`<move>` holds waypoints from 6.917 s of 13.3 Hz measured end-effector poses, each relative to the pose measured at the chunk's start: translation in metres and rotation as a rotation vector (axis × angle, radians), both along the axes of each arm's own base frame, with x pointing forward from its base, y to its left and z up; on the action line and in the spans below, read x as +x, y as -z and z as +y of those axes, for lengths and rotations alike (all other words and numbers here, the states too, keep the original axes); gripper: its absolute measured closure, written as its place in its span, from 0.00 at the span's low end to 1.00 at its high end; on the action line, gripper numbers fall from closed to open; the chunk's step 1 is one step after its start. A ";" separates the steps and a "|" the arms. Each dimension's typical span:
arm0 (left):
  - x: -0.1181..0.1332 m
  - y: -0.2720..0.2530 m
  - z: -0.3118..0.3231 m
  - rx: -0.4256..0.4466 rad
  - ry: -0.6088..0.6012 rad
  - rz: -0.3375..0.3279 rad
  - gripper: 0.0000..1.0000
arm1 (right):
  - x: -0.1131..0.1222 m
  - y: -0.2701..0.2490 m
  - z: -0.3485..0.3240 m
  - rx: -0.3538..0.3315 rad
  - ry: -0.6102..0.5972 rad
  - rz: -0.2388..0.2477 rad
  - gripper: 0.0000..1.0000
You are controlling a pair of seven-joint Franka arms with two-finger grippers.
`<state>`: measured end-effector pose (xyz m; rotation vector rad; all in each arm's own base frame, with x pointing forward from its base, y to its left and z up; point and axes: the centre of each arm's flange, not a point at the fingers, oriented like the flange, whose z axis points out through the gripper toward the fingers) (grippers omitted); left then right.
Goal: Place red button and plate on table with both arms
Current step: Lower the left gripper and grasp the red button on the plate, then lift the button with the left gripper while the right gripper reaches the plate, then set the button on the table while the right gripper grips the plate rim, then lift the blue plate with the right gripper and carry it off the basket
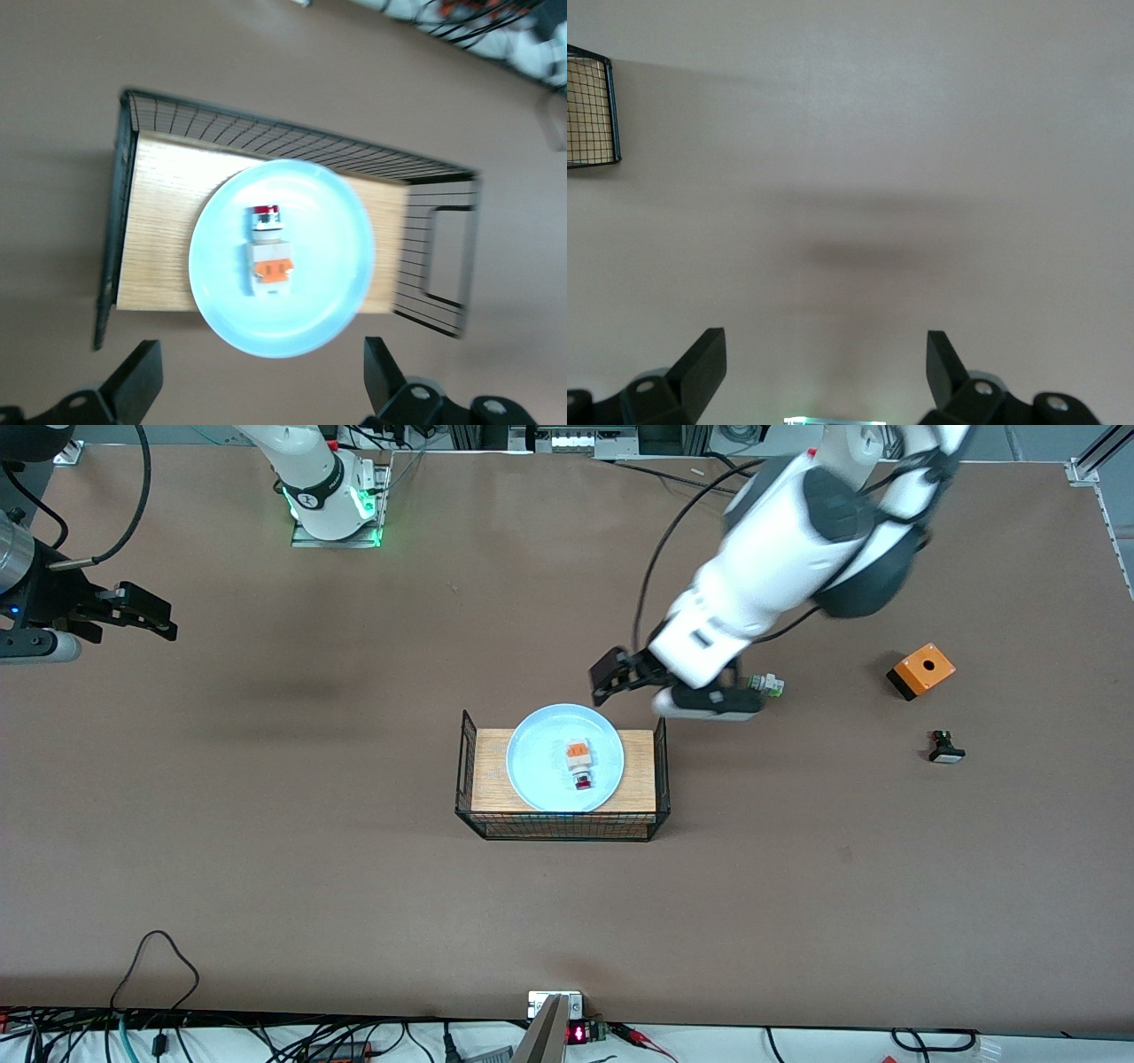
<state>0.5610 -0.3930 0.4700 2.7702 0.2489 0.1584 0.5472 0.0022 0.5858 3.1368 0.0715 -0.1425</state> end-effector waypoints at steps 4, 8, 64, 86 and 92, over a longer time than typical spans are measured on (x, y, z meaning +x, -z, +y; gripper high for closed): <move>-0.007 0.069 -0.085 0.154 -0.092 -0.079 0.00 | 0.000 0.000 0.000 0.000 0.000 0.000 0.00; 0.007 0.120 -0.089 0.229 -0.078 -0.099 0.00 | 0.000 0.000 0.000 0.000 0.000 -0.001 0.00; 0.070 -0.030 0.323 0.438 0.494 0.265 0.00 | 0.007 0.230 0.441 0.117 0.894 -0.036 0.97; 0.007 -0.069 0.386 0.423 0.332 0.093 0.00 | 0.087 0.112 0.086 0.123 0.230 0.070 0.97; 0.008 -0.074 0.380 0.425 0.341 0.081 0.00 | 0.065 0.226 -0.036 0.088 0.068 0.116 0.97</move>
